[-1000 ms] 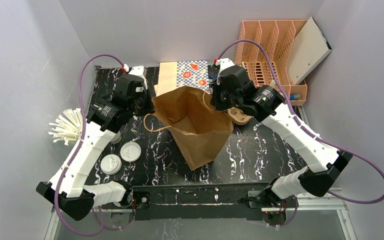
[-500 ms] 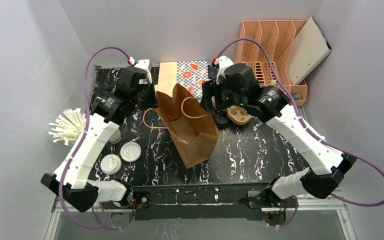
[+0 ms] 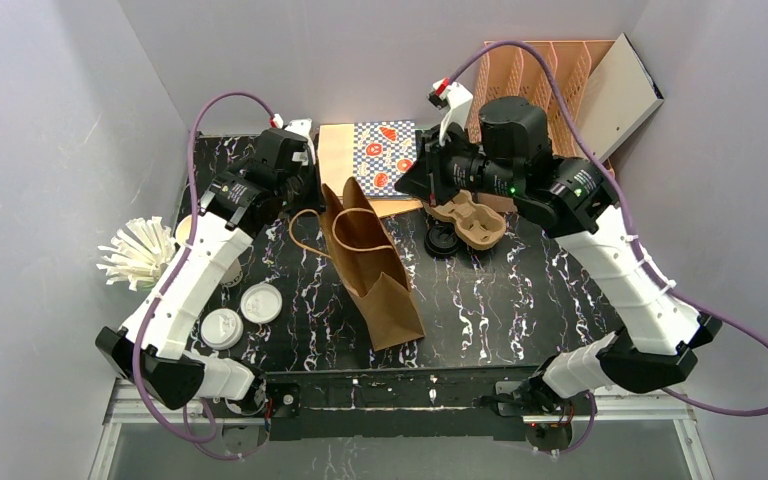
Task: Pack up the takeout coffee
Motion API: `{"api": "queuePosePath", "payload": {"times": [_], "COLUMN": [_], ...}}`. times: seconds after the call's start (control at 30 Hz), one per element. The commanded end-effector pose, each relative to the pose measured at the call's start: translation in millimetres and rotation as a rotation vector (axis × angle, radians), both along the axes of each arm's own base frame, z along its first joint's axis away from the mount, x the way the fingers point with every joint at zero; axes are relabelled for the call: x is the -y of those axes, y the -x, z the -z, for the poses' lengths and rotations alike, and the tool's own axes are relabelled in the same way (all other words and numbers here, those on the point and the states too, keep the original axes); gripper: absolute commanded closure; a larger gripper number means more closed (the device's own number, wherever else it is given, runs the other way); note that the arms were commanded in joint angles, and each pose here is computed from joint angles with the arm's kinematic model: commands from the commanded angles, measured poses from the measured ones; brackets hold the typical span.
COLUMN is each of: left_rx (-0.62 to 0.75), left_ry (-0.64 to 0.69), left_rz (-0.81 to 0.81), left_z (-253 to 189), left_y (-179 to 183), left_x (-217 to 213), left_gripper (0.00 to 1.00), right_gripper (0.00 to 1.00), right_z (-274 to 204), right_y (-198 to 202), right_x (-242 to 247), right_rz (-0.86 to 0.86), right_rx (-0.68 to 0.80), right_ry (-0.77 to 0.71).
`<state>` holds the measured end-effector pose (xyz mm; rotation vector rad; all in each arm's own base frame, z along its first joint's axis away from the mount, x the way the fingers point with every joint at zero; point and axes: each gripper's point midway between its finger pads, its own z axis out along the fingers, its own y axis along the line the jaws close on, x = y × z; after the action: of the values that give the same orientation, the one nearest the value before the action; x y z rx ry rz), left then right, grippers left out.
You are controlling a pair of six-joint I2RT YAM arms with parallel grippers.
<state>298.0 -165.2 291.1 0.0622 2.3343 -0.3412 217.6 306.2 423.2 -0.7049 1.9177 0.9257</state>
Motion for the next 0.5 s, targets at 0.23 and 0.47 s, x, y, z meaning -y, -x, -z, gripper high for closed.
{"api": "queuePosePath", "payload": {"times": [0.23,0.47], "left_rx": [0.066,0.072], "left_ry": [0.079,0.069], "left_rz": [-0.072,-0.091], "left_z": [-28,-30], "left_y": [-4,-6], "left_x": [-1,-5], "left_gripper": [0.99,0.98], "right_gripper": [0.99,0.99], "right_z": [14,56], "right_y": [56,83], "right_x": [-65,-87], "right_rz": [-0.137,-0.120], "right_rx": [-0.014,0.072], "right_ry": [0.056,0.243]}}
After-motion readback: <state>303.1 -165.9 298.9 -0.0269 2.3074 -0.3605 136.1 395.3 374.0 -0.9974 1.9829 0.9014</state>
